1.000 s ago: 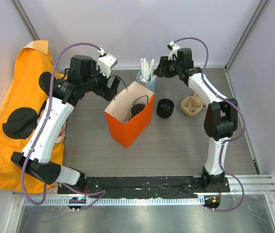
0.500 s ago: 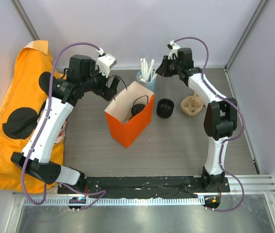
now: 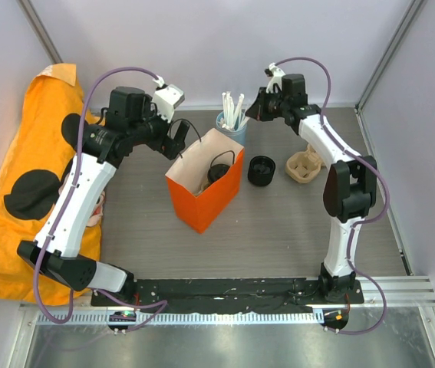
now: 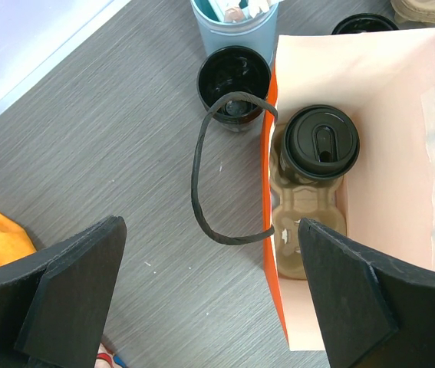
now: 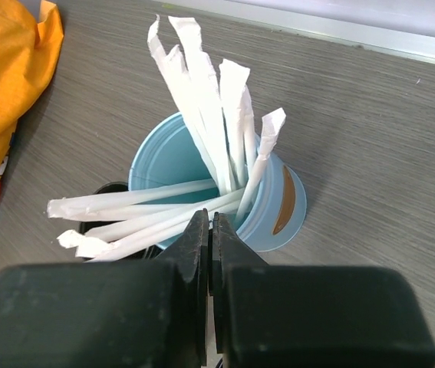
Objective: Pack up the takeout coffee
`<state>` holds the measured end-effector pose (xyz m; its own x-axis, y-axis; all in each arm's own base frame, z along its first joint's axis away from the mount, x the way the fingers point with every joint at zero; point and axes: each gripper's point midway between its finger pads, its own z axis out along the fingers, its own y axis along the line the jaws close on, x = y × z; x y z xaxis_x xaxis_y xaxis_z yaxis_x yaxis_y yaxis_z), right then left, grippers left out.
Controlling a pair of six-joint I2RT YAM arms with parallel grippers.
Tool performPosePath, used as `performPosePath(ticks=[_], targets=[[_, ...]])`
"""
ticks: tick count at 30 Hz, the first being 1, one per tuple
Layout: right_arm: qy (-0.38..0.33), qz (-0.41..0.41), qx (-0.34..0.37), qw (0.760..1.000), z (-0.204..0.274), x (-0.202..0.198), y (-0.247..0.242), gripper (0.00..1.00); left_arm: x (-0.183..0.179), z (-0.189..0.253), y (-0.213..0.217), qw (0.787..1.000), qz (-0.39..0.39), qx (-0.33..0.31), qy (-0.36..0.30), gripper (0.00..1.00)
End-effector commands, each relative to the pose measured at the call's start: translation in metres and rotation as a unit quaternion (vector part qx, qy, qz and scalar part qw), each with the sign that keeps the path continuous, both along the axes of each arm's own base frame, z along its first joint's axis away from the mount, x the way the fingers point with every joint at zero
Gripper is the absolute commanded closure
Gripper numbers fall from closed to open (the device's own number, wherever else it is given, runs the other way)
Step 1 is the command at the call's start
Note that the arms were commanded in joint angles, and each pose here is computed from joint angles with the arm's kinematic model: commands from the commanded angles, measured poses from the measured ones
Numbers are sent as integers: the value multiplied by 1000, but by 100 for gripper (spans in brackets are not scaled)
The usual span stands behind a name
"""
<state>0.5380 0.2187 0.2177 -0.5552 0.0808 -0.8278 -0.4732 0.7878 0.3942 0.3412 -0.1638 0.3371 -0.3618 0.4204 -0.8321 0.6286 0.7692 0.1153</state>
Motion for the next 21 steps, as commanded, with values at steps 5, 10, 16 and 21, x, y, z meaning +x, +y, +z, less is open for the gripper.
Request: performPosePath(ticks=[5,10,16,21], targets=[[-108,10,35,993,133,-30,-15,99,-3,24,-1,999,-4,-20,-26,0],[-124,12,37,991,157,-39,-20,99,-3,26,-1,999,-5,-22,-28,0],[-100,0,21,995,119,-28,-23,62,-3,25,-3,999,-8,-24,-25,0],[-67,-6,17,998,75,-10,-21,51,-2,24,-3,999,-7,-25,-23,0]])
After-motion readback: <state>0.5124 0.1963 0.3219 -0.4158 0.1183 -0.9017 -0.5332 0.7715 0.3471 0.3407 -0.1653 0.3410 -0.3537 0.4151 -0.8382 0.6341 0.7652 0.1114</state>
